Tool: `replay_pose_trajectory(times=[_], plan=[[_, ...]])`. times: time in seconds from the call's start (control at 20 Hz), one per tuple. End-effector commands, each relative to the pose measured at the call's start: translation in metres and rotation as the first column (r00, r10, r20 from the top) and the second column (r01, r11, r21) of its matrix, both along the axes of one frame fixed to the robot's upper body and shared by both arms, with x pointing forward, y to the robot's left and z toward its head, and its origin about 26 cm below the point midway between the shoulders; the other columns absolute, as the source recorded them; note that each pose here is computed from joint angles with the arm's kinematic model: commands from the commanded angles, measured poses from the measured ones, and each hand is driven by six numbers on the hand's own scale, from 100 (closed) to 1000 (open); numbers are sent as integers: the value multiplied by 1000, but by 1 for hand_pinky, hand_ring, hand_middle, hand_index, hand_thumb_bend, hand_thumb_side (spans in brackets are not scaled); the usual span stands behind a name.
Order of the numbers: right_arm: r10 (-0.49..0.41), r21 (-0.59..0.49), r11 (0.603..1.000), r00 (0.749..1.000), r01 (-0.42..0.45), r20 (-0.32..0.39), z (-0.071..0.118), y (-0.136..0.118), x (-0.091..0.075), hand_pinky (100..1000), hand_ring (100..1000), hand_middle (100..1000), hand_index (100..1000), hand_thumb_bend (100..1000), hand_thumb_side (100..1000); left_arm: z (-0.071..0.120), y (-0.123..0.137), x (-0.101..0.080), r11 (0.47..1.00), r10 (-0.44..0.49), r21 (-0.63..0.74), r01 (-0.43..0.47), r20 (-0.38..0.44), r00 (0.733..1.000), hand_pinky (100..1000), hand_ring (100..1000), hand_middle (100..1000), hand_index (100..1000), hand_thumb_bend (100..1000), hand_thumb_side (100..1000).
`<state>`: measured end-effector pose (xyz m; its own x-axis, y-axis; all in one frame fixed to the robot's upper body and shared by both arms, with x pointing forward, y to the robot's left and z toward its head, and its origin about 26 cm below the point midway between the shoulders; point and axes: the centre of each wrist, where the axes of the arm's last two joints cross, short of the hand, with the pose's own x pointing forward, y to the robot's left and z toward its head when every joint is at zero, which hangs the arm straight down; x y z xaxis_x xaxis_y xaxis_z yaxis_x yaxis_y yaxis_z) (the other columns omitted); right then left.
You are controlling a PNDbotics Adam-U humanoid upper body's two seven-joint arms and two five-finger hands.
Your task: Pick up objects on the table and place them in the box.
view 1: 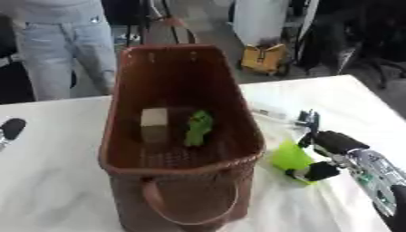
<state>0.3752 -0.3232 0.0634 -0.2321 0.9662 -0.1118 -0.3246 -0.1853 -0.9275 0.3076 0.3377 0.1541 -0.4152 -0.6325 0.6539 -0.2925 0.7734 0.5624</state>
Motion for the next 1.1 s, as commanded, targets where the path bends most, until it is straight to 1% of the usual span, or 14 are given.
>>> replay_pose_trajectory(times=[0.05, 0.25, 0.3, 0.35, 0.4, 0.45, 0.5, 0.55, 0.65, 0.7, 0.75, 0.85, 0.9, 1.1], plan=[[7, -56, 998, 999, -5, 34, 10, -3, 4, 538, 631, 671, 742, 616, 643, 10, 2, 0, 1000, -5, 20, 5, 25, 1000, 671, 633, 653, 792, 738, 504], [7, -73, 997, 1000, -5, 30, 6, -3, 4, 525, 601, 627, 707, 615, 607, 11, 2, 0, 1000, -5, 20, 5, 26, 1000, 671, 633, 653, 792, 737, 504], [4, -76, 997, 1000, -2, 27, 5, -4, 4, 463, 550, 544, 629, 587, 524, 11, 2, 0, 1000, -5, 20, 5, 26, 1000, 671, 633, 653, 792, 736, 504], [-3, -77, 997, 1000, 5, 24, 3, -5, 3, 463, 550, 544, 629, 587, 524, 10, 2, 0, 1000, -5, 20, 4, 26, 1000, 671, 633, 653, 792, 736, 504], [-10, -79, 997, 1000, 12, 22, 2, -6, 3, 400, 502, 474, 547, 552, 397, 11, 2, 0, 1000, -5, 19, 4, 26, 1000, 672, 633, 653, 792, 733, 507], [-21, -78, 997, 999, 23, 26, 0, -7, 3, 400, 502, 474, 547, 552, 397, 11, 2, 0, 1000, -5, 19, 4, 27, 1000, 672, 633, 653, 792, 733, 507], [-27, -77, 997, 999, 30, 31, -1, -8, 3, 383, 491, 441, 511, 536, 351, 11, 2, 0, 1000, -5, 18, 4, 27, 1000, 672, 633, 653, 792, 733, 509], [-35, -71, 997, 998, 38, 43, -1, -8, 2, 373, 484, 429, 500, 530, 335, 10, 2, 0, 1000, -5, 19, 4, 26, 1000, 672, 633, 653, 792, 732, 508], [-47, -56, 997, 996, 51, 73, -1, -9, 2, 358, 476, 411, 482, 522, 320, 10, 2, 0, 1000, -4, 19, 3, 26, 1000, 672, 633, 653, 792, 731, 509], [-51, -47, 997, 995, 55, 87, 0, -9, 2, 346, 470, 402, 473, 466, 331, 11, 2, 0, 1000, -3, 19, 3, 27, 1000, 672, 633, 653, 792, 730, 509], [-59, -28, 998, 992, 62, 107, 2, -10, 1, 337, 465, 393, 467, 515, 310, 11, 3, 0, 1000, -3, 18, 2, 27, 1000, 672, 633, 653, 792, 730, 509], [-71, 5, 997, 989, 71, 131, 6, -11, 0, 330, 462, 389, 465, 514, 307, 11, 3, 0, 1000, -2, 18, 2, 27, 1000, 672, 633, 653, 792, 730, 509], [-78, 24, 997, 987, 75, 141, 8, -11, 0, 308, 450, 374, 454, 493, 304, 11, 3, 0, 1000, -2, 18, 1, 27, 1000, 672, 633, 654, 792, 729, 509], [-120, 152, 984, 976, 93, 181, 27, -14, -2, 288, 435, 360, 439, 473, 307, 11, 3, 0, 1000, -1, 18, 0, 27, 1000, 672, 633, 654, 793, 730, 510]])
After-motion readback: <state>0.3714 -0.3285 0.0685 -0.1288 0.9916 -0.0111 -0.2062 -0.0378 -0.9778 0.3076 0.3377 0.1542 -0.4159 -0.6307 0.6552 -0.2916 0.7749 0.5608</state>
